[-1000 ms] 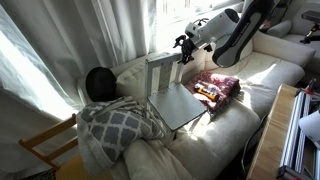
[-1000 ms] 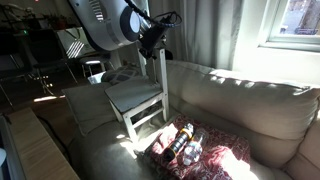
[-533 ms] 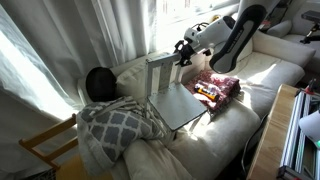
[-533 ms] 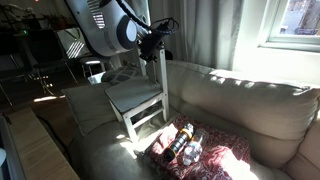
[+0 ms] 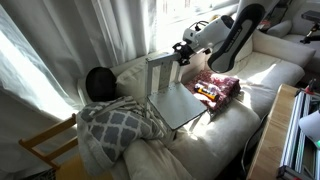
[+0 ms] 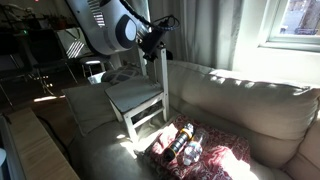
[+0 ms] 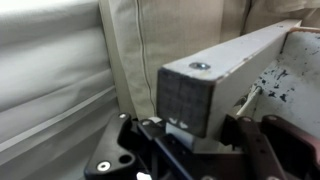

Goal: Twist the chair 45 degrees

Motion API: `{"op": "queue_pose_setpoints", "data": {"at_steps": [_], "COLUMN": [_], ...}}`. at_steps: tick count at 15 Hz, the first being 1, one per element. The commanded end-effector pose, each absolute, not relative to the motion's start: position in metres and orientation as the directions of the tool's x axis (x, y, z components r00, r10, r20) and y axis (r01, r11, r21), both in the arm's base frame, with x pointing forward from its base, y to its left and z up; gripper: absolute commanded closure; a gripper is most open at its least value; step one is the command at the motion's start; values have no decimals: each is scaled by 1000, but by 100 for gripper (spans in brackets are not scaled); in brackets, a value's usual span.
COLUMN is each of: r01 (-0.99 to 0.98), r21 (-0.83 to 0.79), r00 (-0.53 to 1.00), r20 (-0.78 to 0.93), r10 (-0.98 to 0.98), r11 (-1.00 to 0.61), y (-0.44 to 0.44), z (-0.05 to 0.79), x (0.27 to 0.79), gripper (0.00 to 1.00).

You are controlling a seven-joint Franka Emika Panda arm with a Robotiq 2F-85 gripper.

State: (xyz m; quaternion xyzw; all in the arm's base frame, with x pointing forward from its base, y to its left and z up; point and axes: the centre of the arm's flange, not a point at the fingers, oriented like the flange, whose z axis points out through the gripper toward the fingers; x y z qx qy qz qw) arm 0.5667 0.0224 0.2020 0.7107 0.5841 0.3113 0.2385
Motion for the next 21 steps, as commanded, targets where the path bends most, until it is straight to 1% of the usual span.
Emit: {"op": "queue_pose_setpoints", "data": {"at_steps": [1,9,18,21], "r01": [711,741,724,709], "r21": [678,610,572,561], "r00": [170,338,435,454], "r20": [92,20,55,100], "r10": [981,941,899,885], "r11": [-187,-279,-386,-427], "y": [24,29,45,49], "z": [235,281,298,298], "x": [573,597,600,599], "gripper": [98,98,98,98]}}
